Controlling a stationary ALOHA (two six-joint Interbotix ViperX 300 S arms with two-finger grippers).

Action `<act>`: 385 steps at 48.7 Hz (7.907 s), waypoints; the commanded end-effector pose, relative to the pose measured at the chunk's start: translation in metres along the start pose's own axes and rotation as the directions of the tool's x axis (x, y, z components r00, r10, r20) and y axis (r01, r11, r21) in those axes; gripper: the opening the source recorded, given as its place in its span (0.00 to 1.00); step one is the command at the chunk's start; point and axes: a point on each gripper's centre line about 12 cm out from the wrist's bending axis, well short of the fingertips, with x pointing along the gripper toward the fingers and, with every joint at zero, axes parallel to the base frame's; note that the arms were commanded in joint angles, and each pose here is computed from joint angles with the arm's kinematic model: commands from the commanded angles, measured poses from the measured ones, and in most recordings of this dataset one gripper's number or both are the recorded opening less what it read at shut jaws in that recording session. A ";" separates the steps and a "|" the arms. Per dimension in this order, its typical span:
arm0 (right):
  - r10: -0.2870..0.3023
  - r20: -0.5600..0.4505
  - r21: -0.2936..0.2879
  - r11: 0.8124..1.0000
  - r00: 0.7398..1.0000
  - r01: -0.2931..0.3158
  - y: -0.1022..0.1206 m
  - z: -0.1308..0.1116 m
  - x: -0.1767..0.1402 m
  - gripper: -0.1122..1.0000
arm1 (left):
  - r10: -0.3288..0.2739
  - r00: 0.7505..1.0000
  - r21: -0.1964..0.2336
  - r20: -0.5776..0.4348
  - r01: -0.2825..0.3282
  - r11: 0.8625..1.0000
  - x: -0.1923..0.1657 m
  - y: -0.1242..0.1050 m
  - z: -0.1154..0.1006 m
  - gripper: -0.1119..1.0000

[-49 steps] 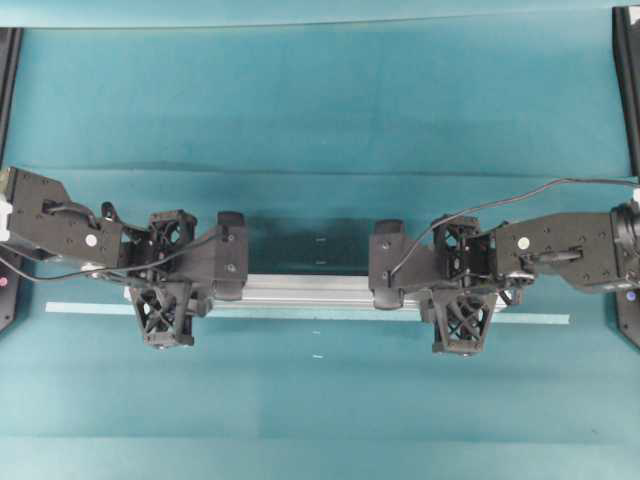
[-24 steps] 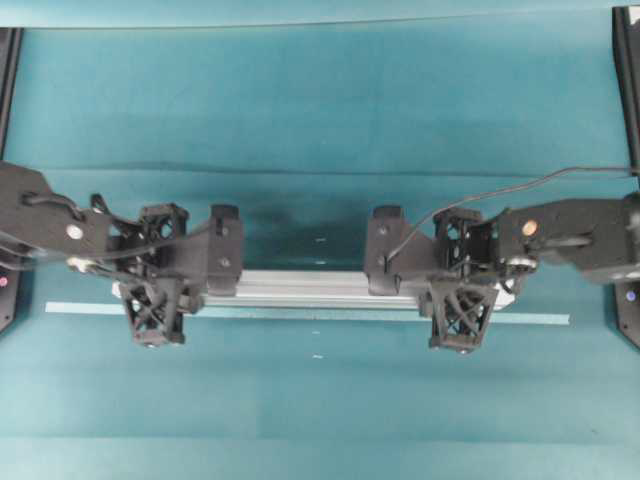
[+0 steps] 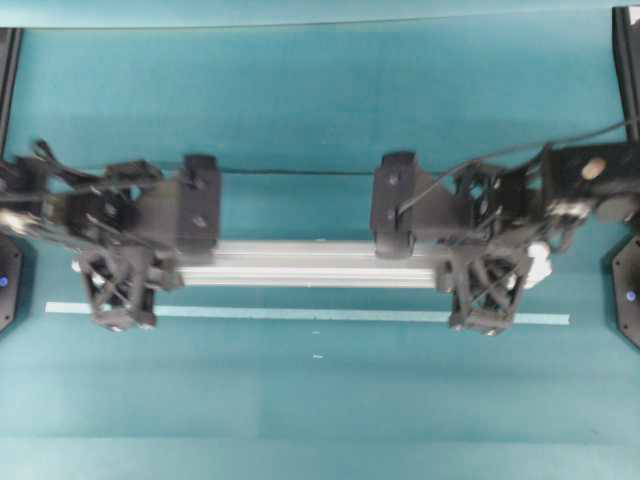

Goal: Lift the metal rail with both hands and move it towards you.

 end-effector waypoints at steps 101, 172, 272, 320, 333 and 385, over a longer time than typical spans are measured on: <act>-0.010 -0.031 0.078 0.997 0.999 0.012 0.008 0.027 -0.090 0.43 | 0.026 1.000 -0.049 -0.013 -0.027 0.998 -0.103 0.013 0.046 0.36; -0.036 -0.063 -0.005 0.999 0.997 0.035 -0.003 -0.040 0.144 0.43 | 0.024 0.997 -0.076 -0.078 -0.030 0.997 0.140 0.022 -0.048 0.36; -0.046 -0.015 0.023 0.999 0.999 0.046 -0.015 -0.037 0.162 0.43 | 0.004 1.000 -0.124 -0.029 -0.007 0.992 0.156 0.007 -0.053 0.36; -0.041 0.003 0.027 0.999 0.999 0.041 -0.015 -0.036 0.156 1.00 | 0.001 1.000 -0.093 -0.009 -0.002 0.996 0.150 0.006 -0.050 0.99; -0.045 0.160 0.044 0.998 0.986 0.038 -0.022 -0.016 0.103 1.00 | -0.001 0.998 -0.030 0.058 0.003 1.000 0.102 0.006 -0.034 0.99; -0.010 0.837 0.021 1.000 0.547 -0.013 -0.022 -0.090 -0.080 0.99 | -0.015 0.706 -0.021 0.708 0.042 0.999 -0.081 0.013 -0.047 0.99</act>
